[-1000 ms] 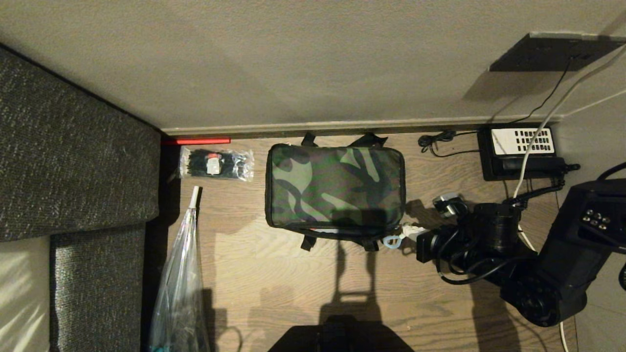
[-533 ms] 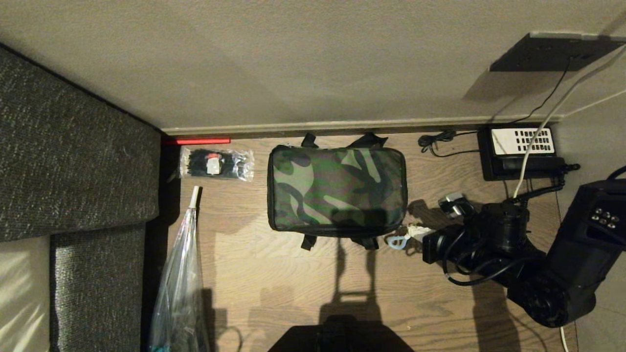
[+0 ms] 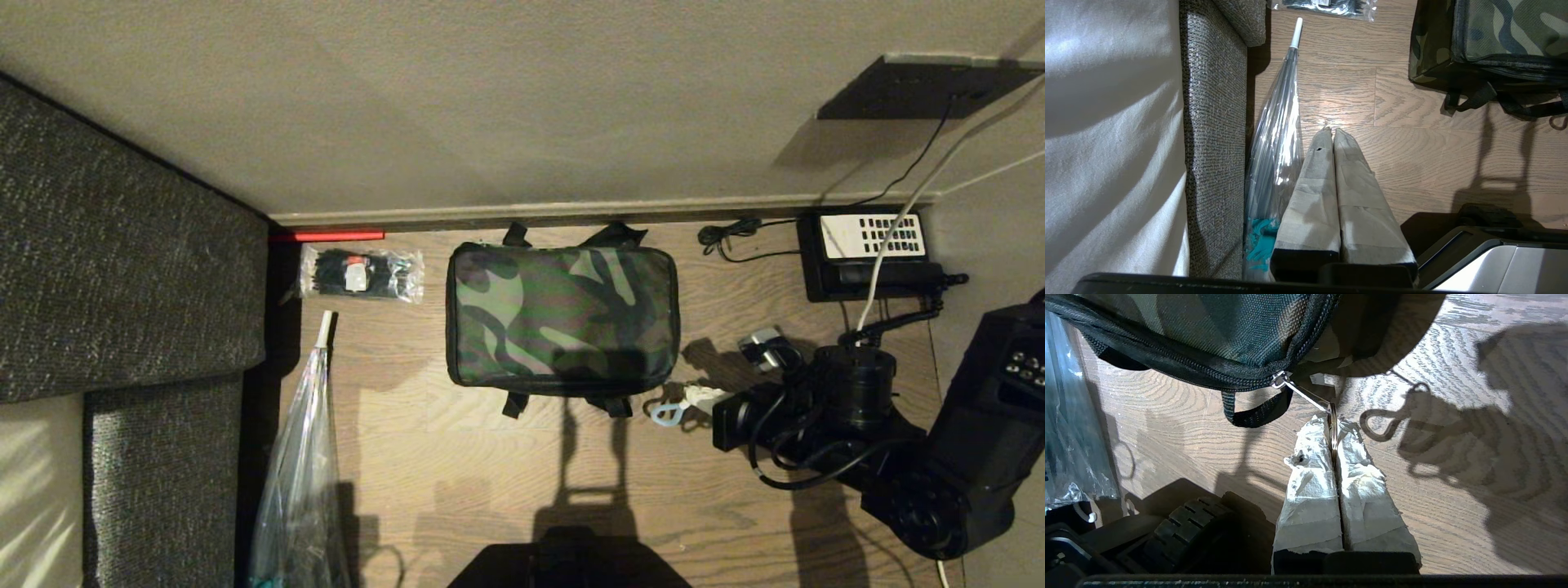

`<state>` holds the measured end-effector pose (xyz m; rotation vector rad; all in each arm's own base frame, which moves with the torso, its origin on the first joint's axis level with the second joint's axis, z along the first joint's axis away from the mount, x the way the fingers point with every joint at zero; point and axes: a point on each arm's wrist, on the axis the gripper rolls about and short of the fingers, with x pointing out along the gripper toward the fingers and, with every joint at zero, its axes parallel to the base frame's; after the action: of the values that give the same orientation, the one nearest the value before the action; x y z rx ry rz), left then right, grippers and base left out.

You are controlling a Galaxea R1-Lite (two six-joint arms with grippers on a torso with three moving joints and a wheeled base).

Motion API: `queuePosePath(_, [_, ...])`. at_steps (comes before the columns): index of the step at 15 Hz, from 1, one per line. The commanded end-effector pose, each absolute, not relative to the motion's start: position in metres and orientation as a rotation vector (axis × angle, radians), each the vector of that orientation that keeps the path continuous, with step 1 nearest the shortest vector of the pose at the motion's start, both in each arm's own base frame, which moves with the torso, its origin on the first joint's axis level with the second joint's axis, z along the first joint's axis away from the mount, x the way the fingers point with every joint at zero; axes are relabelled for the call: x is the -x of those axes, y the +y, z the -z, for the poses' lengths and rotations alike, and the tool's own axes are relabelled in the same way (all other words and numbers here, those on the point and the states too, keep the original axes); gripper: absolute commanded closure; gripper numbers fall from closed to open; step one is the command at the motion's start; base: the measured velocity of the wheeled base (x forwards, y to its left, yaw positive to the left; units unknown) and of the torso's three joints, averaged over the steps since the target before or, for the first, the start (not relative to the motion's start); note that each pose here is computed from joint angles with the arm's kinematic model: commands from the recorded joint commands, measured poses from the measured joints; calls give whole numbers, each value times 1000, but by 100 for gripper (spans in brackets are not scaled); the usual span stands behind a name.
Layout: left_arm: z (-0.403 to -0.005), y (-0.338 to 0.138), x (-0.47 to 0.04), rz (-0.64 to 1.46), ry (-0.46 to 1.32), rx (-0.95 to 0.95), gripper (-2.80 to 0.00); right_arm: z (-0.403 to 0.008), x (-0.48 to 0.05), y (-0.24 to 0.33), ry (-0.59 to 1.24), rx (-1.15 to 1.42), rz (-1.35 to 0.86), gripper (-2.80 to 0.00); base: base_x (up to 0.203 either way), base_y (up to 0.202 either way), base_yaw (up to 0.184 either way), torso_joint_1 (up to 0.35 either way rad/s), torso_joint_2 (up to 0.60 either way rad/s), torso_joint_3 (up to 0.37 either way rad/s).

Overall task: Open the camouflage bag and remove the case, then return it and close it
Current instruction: Open the top of the storage box

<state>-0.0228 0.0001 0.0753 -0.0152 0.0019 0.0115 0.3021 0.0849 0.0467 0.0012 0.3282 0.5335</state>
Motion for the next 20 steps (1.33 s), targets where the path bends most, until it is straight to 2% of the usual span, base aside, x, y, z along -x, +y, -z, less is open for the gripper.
queuePosePath(1, [-74, 0, 23, -12, 3, 15, 0, -51, -306, 84, 299, 0, -529, 0, 0, 0, 0, 0, 0, 0])
queuePosePath(9, [-74, 0, 23, -12, 3, 15, 0, -60, -319, 65, 234, 65, -483, 0, 0, 0, 0, 0, 0, 0])
queuePosePath(15, [-74, 0, 23, -12, 4, 15, 0, -56, -315, 66, 259, 57, -524, 0, 0, 0, 0, 0, 0, 0])
queuePosePath(16, [-74, 0, 23, -12, 3, 15, 0, -56, -315, 66, 259, 56, -523, -280, 0, 0, 0, 0, 0, 0])
queuePosePath(20, [-74, 0, 23, -12, 3, 15, 0, -52, -307, 65, 291, 49, -544, -280, 0, 0, 0, 0, 0, 0])
